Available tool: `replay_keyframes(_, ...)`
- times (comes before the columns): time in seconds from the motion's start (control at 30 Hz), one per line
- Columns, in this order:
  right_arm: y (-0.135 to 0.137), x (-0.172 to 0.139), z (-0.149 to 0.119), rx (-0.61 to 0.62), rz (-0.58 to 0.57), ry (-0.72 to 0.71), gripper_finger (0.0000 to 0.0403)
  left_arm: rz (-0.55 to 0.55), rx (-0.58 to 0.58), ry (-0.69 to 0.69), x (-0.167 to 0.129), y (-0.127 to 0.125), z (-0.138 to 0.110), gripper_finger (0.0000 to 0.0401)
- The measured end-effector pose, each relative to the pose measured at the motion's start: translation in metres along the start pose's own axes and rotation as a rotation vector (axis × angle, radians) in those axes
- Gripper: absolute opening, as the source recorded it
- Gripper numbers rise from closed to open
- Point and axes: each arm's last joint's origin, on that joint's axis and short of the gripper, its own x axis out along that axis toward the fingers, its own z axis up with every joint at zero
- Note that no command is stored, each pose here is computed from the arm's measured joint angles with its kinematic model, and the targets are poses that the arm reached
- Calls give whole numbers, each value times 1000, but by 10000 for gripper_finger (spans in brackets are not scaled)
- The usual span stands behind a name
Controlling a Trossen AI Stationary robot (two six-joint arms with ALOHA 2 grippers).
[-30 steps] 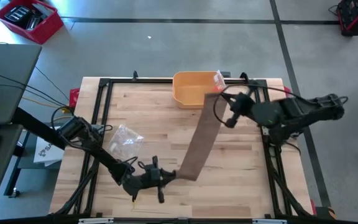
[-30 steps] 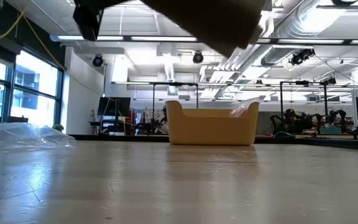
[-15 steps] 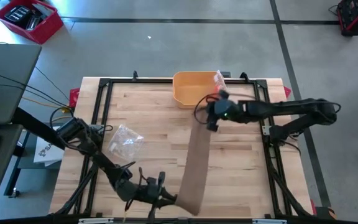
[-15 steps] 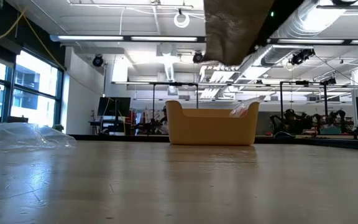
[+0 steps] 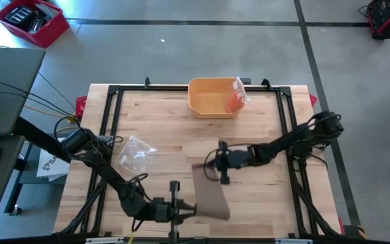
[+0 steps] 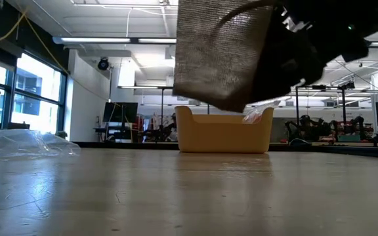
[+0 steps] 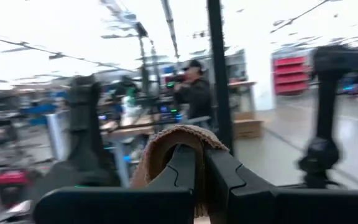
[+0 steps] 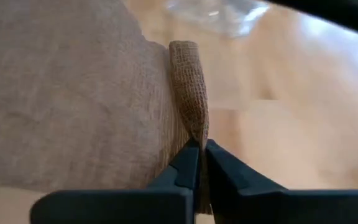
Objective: Roll bandage
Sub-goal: Roll the brown bandage
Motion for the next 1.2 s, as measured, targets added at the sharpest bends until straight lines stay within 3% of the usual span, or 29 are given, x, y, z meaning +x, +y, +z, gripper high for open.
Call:
replay_keyframes(0.17,21,6,-14,41,66,58,98,121,17,39,8,12,-4,1)
replay_keyframes(0.33,31,-9,-15,35,147,148,186,190,60,65,9,16,-6,1)
replay_keyframes(0.6,56,-70,0,-68,46,139,204,249,65,110,3,19,-18,1)
replay_keyframes(0.73,75,-114,6,-131,13,12,204,254,46,125,0,21,-27,1)
replay_keyframes(0.9,96,-156,12,-121,40,-284,204,208,55,77,3,24,-23,1)
replay_keyframes(1.03,108,-166,24,-89,79,-522,204,164,64,11,8,29,-19,1)
replay_keyframes(1.2,119,-162,42,-130,38,-662,198,171,67,4,11,34,-20,1)
